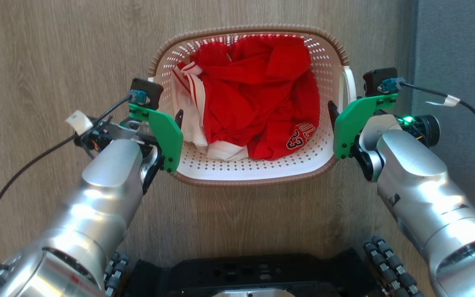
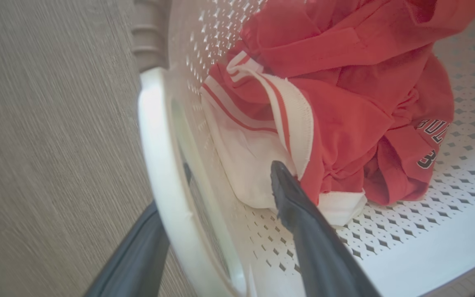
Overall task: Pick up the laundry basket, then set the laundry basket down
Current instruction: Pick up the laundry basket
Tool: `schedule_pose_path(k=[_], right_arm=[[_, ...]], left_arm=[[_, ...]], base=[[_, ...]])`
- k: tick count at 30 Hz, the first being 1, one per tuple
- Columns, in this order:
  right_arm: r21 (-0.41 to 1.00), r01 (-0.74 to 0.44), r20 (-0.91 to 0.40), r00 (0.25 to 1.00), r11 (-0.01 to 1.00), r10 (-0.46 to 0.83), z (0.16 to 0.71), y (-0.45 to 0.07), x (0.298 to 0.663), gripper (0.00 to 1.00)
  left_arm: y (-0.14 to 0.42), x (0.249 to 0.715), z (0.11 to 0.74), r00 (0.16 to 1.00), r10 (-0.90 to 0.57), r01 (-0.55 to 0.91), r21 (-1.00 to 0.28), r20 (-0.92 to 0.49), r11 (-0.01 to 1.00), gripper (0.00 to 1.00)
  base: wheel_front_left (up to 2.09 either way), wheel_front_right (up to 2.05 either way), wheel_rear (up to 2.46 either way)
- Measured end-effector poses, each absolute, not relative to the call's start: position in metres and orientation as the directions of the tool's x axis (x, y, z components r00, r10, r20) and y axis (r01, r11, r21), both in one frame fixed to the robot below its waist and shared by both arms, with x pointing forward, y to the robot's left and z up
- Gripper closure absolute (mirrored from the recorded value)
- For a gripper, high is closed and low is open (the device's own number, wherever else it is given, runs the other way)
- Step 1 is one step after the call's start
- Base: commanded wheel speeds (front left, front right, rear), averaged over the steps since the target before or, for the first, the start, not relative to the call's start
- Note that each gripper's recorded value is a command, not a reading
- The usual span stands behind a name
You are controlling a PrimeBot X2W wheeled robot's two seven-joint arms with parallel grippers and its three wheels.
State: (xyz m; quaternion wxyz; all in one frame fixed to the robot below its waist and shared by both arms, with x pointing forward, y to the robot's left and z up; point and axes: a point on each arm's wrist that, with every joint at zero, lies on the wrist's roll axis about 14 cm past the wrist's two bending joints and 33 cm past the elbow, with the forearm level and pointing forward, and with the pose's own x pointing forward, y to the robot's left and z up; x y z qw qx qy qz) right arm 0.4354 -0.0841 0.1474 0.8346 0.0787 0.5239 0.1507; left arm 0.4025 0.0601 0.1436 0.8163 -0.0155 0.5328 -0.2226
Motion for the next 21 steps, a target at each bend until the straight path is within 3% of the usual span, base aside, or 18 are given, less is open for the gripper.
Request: schedule_pose_path(k=[4,9,21], right_arm=[[0.3,-0.161,-0.867,0.366,0.94,0.339,0.135,-0.081,0.429,0.0],[0.309,-0.171,-0.86,0.37,0.936,0.351,0.131,-0.075,0.442,0.0],[0.309,-0.18,-0.873,0.336,0.934,0.353,0.112,-0.071,0.439,0.0]], left_arm=[[0.059,0.4,0.135,0.291,-0.382,0.352,-0.273,-0.877,0.895,0.0],[0.059,0.4,0.128,0.266,-0.378,0.357,-0.274,-0.887,0.893,0.0],[0.062,0.401,0.116,0.251,-0.37,0.351,-0.272,-0.894,0.896,0.0]], base=[[0.0,0.0,0.0],[0.0,0.0,0.0],[0.0,0.0,0.0]])
